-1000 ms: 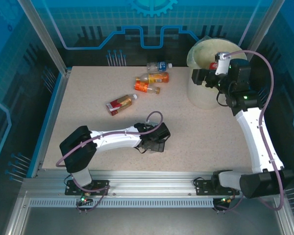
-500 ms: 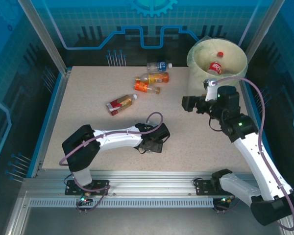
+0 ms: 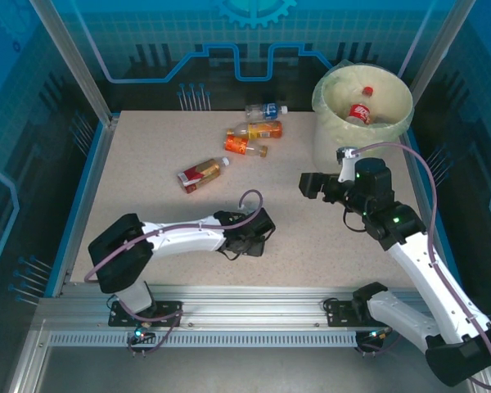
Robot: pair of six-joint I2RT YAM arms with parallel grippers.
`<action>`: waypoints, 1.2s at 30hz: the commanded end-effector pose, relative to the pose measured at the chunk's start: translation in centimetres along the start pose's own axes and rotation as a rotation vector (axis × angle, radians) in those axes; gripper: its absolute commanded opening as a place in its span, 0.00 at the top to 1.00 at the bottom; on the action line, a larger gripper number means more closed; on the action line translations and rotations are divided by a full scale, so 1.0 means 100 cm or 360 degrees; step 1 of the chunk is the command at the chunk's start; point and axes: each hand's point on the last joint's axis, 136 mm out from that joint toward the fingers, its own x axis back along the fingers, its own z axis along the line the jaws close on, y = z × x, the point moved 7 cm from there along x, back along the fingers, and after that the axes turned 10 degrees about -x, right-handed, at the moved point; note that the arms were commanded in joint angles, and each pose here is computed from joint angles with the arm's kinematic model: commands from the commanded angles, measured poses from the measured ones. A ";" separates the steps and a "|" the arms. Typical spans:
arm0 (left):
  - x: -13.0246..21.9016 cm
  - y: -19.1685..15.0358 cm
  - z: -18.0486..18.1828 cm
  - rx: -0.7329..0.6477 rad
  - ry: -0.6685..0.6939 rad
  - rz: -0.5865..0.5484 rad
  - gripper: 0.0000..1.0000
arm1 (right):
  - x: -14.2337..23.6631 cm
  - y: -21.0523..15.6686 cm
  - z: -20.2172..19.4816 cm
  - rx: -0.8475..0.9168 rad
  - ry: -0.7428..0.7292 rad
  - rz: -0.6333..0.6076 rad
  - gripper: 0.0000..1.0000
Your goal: Put the plastic bottles in the bin
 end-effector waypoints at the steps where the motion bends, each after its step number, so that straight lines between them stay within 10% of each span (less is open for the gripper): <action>1: 0.018 0.012 -0.003 -0.0067 -0.0117 -0.0164 0.63 | -0.001 -0.002 0.007 -0.0067 0.0086 -0.0005 0.00; 16: 0.131 0.051 0.009 -0.0662 -0.0450 -0.1032 0.70 | -0.030 -0.028 0.071 -0.0033 0.0467 0.0584 0.00; 36: 0.172 0.055 0.012 -0.0657 -0.0669 -0.1336 0.70 | -0.054 -0.043 0.109 -0.0170 0.0728 0.0739 0.16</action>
